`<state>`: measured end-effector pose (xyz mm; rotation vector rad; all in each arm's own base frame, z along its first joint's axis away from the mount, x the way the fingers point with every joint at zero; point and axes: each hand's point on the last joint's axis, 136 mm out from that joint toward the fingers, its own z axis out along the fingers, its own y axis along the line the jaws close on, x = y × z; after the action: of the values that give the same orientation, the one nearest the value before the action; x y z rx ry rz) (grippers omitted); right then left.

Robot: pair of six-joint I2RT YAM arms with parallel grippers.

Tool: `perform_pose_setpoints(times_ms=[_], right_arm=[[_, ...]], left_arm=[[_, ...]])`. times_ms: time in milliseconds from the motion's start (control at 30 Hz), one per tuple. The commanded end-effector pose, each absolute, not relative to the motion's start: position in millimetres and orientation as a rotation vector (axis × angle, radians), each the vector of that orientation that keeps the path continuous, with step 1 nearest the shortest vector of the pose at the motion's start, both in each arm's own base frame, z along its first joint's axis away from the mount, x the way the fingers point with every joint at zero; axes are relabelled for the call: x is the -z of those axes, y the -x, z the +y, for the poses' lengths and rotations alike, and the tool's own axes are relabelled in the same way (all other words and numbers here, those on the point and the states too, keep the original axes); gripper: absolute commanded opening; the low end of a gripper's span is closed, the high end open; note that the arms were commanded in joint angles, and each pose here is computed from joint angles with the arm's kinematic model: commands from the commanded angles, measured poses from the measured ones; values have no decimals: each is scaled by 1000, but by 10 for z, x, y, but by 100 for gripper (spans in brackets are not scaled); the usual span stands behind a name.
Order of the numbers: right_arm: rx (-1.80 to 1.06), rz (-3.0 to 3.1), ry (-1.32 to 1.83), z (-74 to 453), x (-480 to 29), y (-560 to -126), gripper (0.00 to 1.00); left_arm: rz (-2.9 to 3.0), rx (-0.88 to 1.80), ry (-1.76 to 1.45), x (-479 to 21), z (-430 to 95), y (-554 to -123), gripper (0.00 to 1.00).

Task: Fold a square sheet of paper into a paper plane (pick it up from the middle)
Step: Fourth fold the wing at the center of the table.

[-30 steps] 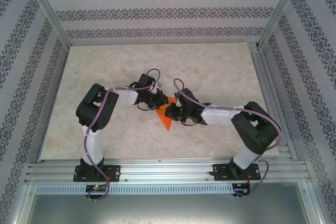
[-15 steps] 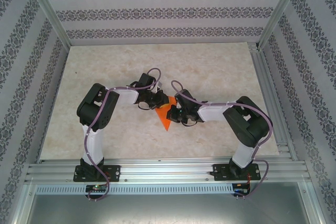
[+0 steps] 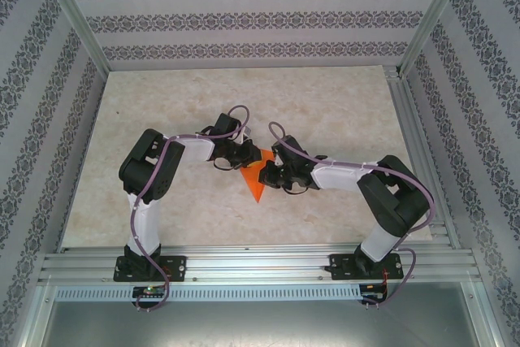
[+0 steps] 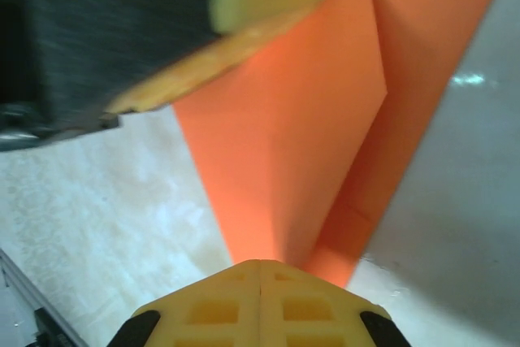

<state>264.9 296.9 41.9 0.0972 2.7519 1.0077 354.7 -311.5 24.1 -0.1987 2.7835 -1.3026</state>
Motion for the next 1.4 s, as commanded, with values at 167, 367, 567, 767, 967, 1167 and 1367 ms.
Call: perform_pose_setpoints(times_ms=[167, 367, 567, 767, 967, 1167, 1367], right_arm=[[-1059, 2718, -82, 3172, -471, -2820, 1], [-1016, 2768, -87, 3208, -313, -2836, 1], [-816, 2865, -116, 2973, 8, -2710, 1], [-867, 2908, -95, 3014, 184, -2531, 2], [-864, 2902, -24, 3037, 32, -2406, 2], [-839, 2924, 32, 3044, -4, -2278, 4], [-856, 2928, 52, 3081, -13, -2167, 5]], left_arm=[[2817, 1253, 175, -125, -3126, -3515, 15], [2822, 1250, 171, -127, -3125, -3508, 15], [2823, 1244, 173, -123, -3120, -3505, 15], [2829, 1234, 177, -104, -3108, -3505, 15], [2845, 1207, 182, -58, -3077, -3487, 15], [2849, 1195, 191, -35, -3066, -3486, 14], [2854, 1191, 193, -19, -3063, -3480, 14]])
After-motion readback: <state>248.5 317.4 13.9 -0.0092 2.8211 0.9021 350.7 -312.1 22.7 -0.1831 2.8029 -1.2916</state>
